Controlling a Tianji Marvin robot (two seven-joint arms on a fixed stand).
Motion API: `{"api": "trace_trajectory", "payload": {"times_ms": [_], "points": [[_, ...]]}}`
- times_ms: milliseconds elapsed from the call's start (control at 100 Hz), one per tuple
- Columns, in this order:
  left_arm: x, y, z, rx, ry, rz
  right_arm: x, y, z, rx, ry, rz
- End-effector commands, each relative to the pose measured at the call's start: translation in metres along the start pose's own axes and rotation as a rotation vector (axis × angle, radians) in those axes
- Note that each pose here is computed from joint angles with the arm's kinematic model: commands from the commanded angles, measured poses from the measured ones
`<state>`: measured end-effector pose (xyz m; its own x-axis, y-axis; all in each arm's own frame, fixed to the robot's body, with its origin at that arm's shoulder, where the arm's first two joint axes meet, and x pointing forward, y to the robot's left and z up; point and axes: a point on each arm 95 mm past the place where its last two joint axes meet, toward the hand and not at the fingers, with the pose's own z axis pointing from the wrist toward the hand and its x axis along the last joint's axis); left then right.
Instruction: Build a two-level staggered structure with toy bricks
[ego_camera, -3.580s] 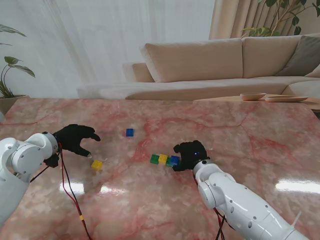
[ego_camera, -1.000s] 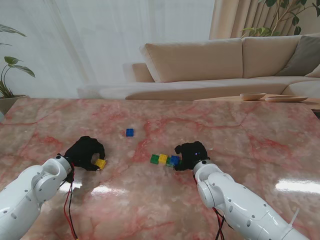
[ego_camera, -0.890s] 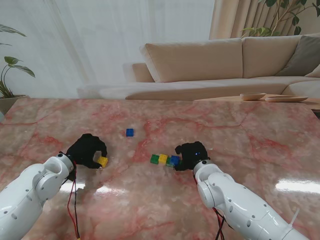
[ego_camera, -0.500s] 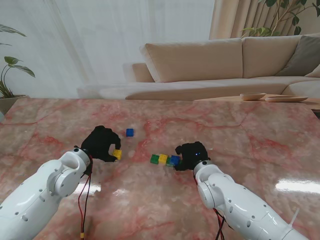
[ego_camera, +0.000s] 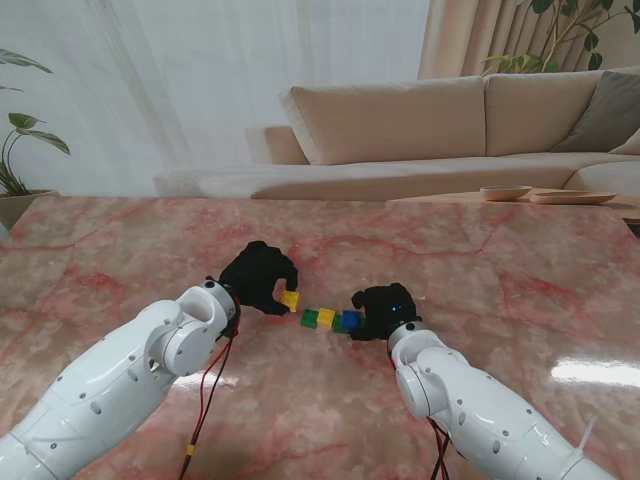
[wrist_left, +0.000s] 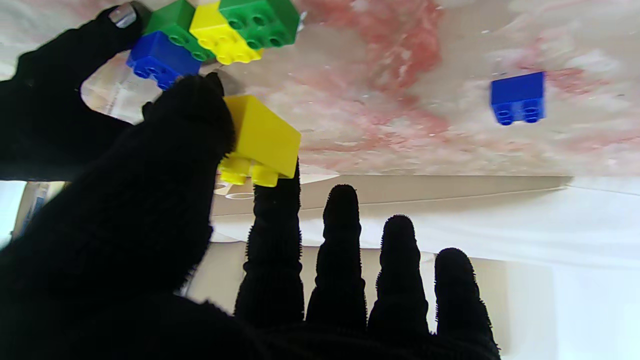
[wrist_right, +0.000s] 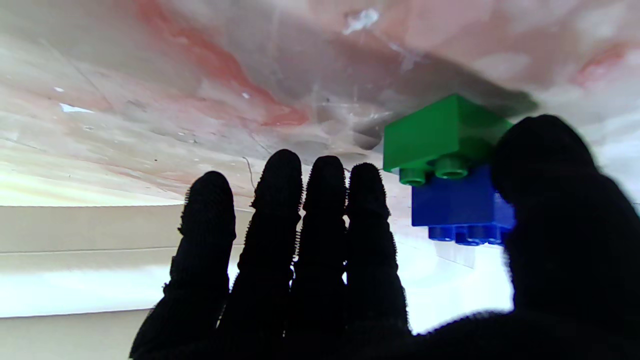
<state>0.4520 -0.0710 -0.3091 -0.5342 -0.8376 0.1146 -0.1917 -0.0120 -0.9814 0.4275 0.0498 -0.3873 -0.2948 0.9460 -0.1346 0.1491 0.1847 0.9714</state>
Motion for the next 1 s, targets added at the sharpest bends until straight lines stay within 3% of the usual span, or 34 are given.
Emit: {"api": "trace_trajectory", "payload": {"times_ms": [0, 370, 990], "points": [[0.011, -0.001, 0.008, 0.005, 0.013, -0.006, 0.001, -0.008, -0.002, 0.022, -0.006, 0.007], [0.033, 0.012, 0.031, -0.039, 0.047, -0.005, 0.000, -0.007, 0.001, -0.016, -0.027, 0.009], [0.036, 0.015, 0.040, -0.061, 0.053, 0.005, 0.006, -0.011, 0.001, -0.062, -0.050, -0.008]]}}
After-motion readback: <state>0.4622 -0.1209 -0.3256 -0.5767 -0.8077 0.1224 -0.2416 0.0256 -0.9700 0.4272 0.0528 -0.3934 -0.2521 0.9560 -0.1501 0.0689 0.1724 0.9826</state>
